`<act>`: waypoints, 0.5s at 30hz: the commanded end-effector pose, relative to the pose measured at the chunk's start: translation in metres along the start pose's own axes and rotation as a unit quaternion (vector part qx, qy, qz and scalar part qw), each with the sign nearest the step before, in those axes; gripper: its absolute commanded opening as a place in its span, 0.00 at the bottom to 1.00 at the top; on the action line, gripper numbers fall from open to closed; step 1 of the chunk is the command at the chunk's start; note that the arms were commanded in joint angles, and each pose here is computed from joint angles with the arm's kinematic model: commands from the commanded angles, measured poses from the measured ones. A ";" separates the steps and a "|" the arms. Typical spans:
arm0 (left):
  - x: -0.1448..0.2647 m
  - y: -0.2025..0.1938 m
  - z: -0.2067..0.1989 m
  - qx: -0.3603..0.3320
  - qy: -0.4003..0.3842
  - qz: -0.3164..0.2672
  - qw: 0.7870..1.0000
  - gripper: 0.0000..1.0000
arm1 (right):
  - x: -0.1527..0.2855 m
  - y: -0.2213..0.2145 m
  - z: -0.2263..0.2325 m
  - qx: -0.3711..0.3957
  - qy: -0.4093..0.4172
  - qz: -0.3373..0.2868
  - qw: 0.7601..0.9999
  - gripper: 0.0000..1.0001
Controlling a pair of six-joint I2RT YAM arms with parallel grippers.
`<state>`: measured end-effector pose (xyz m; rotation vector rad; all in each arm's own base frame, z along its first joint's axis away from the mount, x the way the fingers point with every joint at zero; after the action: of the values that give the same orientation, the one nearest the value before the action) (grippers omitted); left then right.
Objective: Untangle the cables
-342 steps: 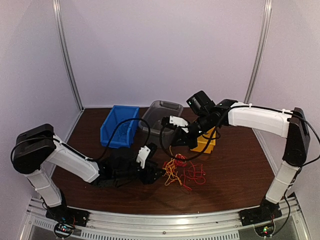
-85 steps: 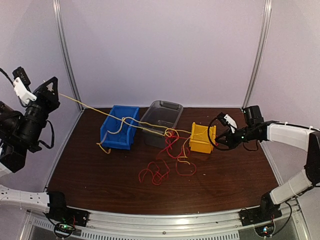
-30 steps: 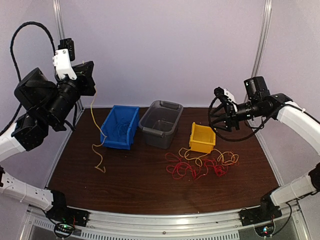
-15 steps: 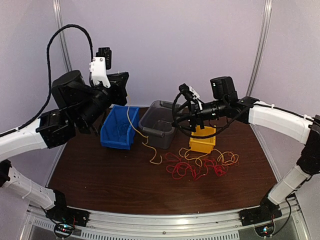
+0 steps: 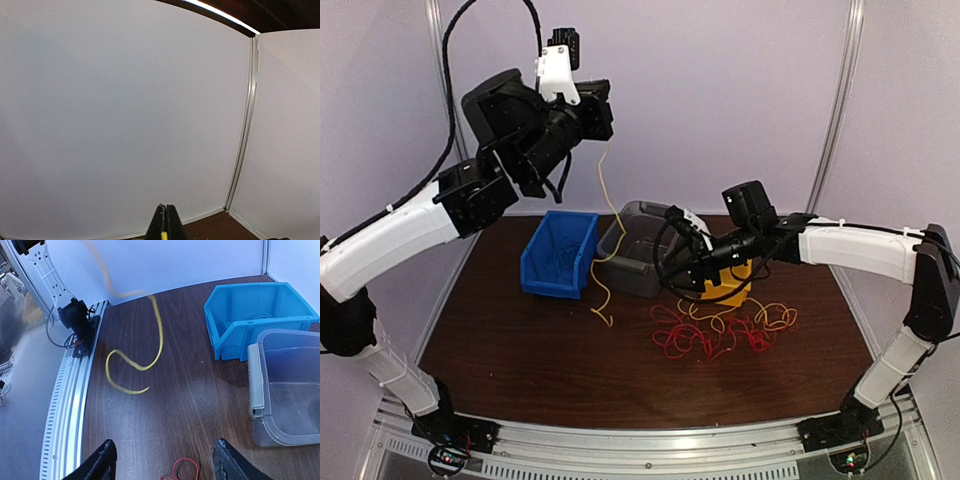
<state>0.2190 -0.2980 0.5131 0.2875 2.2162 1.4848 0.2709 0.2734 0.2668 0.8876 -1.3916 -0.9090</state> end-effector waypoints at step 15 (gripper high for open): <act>-0.112 0.026 0.028 -0.051 0.002 -0.094 0.994 0.00 | 0.109 -0.092 -0.029 -0.102 -0.098 0.054 0.988 0.63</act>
<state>0.3078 -0.3038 0.5620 0.0656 2.1504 1.4507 0.2917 0.1586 0.2273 0.6156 -1.4343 -1.0254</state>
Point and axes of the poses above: each gripper's point midway between its finger pads, its own x axis back along the fingers, its own z axis along the line the jaws close on, y = z × x, the point moved 10 cm from there along x, back along the fingers, and after that the axes turned 13 degrees about x, right-handed, at the moved point
